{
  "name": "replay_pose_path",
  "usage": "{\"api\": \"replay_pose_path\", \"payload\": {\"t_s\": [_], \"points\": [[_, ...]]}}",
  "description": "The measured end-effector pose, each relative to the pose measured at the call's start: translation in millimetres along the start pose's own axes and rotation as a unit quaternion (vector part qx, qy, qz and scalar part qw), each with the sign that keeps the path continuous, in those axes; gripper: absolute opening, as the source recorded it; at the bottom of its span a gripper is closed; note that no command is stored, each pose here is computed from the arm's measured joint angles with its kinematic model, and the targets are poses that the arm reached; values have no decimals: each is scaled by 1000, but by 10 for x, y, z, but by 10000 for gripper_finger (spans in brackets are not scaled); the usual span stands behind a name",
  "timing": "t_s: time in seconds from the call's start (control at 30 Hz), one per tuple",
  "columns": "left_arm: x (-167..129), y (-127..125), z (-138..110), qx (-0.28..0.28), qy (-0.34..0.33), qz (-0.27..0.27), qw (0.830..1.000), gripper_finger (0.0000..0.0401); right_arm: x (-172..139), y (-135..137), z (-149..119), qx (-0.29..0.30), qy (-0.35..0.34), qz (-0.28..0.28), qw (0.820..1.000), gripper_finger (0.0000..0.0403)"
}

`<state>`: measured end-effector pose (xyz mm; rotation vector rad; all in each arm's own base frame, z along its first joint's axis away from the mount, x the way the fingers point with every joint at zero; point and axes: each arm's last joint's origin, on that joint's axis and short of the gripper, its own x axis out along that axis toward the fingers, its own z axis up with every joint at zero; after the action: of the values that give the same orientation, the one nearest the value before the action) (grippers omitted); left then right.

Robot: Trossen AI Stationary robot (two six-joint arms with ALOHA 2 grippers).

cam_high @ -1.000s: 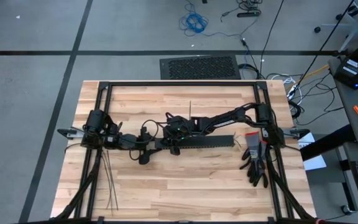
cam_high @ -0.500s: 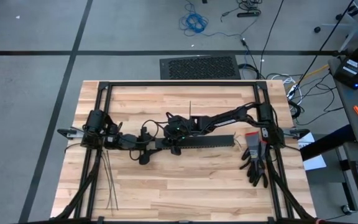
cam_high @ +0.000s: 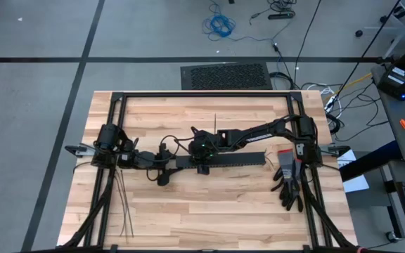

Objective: Ziptie cables
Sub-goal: Close the black cable duct

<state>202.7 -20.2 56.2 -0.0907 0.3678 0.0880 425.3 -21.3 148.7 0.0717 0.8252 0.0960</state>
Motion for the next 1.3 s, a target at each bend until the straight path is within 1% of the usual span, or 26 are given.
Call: {"api": "replay_pose_path", "payload": {"t_s": [0.23,0.4,0.47,0.53,0.6,0.73,0.83,0.97,1.1,1.23,1.3], "points": [[-1,0,-1,0,1,0,1000,255,-33,3,-15,6,17,-6,1000,0],[-5,1,-4,0,1,0,1000,255,-188,58,52,-13,7,-15,1000,0],[-9,3,-4,0,1,1,1000,255,-248,90,133,-23,-12,-12,1000,0],[-5,1,-1,0,0,2,1000,255,-289,122,286,-40,-43,-11,998,0],[0,0,2,0,-1,2,1000,255,-265,153,417,-55,-60,-5,997,0],[11,-2,6,-1,-1,2,1000,255,-44,161,502,-69,-33,3,997,0],[11,-2,6,-1,-1,2,1000,255,80,147,630,-74,-19,8,997,0],[12,-2,6,-1,-1,2,1000,255,257,141,745,-86,18,12,996,0],[12,-2,6,0,-1,3,1000,255,365,166,896,-105,29,15,994,0],[12,-2,4,0,0,3,1000,255,500,177,892,-112,48,20,992,0],[12,-2,2,0,1,3,1000,255,510,176,897,-112,49,22,992,0]]}}
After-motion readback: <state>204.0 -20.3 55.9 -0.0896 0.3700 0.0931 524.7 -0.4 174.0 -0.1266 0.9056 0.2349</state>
